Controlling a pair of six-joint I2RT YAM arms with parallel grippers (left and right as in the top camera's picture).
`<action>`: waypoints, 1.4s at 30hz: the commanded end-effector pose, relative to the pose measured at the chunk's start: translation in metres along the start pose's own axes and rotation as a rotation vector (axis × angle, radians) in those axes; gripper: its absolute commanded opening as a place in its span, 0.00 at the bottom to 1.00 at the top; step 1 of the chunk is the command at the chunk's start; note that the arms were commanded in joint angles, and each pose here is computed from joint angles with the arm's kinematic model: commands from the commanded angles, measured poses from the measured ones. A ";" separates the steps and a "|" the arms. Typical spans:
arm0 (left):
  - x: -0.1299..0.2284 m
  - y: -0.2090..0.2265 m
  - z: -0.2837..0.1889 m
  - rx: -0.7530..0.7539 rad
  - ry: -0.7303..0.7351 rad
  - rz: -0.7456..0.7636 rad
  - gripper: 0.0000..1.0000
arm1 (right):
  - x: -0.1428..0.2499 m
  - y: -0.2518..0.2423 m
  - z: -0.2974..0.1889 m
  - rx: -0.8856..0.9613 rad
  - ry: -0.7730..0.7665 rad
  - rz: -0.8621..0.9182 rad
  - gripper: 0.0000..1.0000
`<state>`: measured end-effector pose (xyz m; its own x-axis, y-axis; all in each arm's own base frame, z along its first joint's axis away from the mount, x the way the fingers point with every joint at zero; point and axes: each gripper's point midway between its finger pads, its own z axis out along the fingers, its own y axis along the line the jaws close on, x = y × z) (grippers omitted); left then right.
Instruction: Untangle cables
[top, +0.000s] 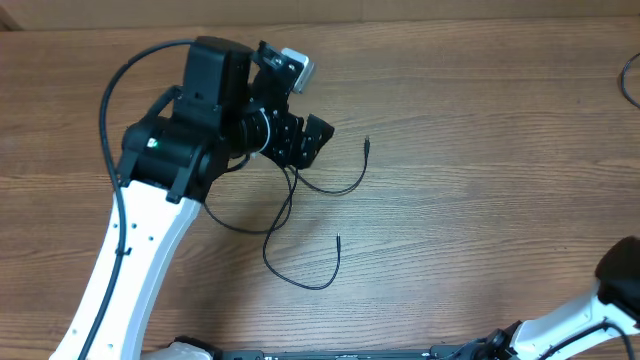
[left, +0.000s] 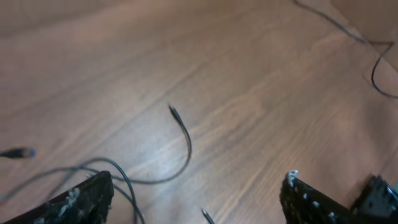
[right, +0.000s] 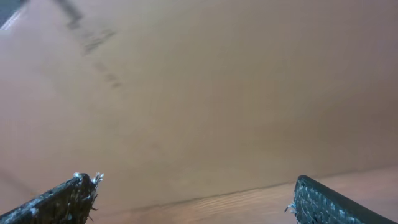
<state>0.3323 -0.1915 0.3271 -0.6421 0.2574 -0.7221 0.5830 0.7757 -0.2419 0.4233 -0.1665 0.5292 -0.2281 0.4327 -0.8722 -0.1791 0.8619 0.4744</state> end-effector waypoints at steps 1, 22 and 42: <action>-0.030 -0.001 -0.043 -0.083 -0.134 0.040 0.83 | -0.007 0.081 -0.028 -0.088 -0.034 -0.132 1.00; 0.023 0.005 -0.142 -0.339 -0.125 0.036 0.79 | 0.161 0.212 -0.026 -0.116 0.444 -0.360 1.00; 0.061 -0.005 -0.178 -0.359 -0.154 -0.014 0.56 | 0.320 0.304 -0.026 0.016 0.743 -0.537 1.00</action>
<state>0.2083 -0.0846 0.4016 -0.5516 0.2036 -0.8089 0.3760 0.9263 -0.0233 0.2670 0.2305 0.3972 -0.6316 -0.4079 -0.6593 -0.5365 0.8439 -0.0082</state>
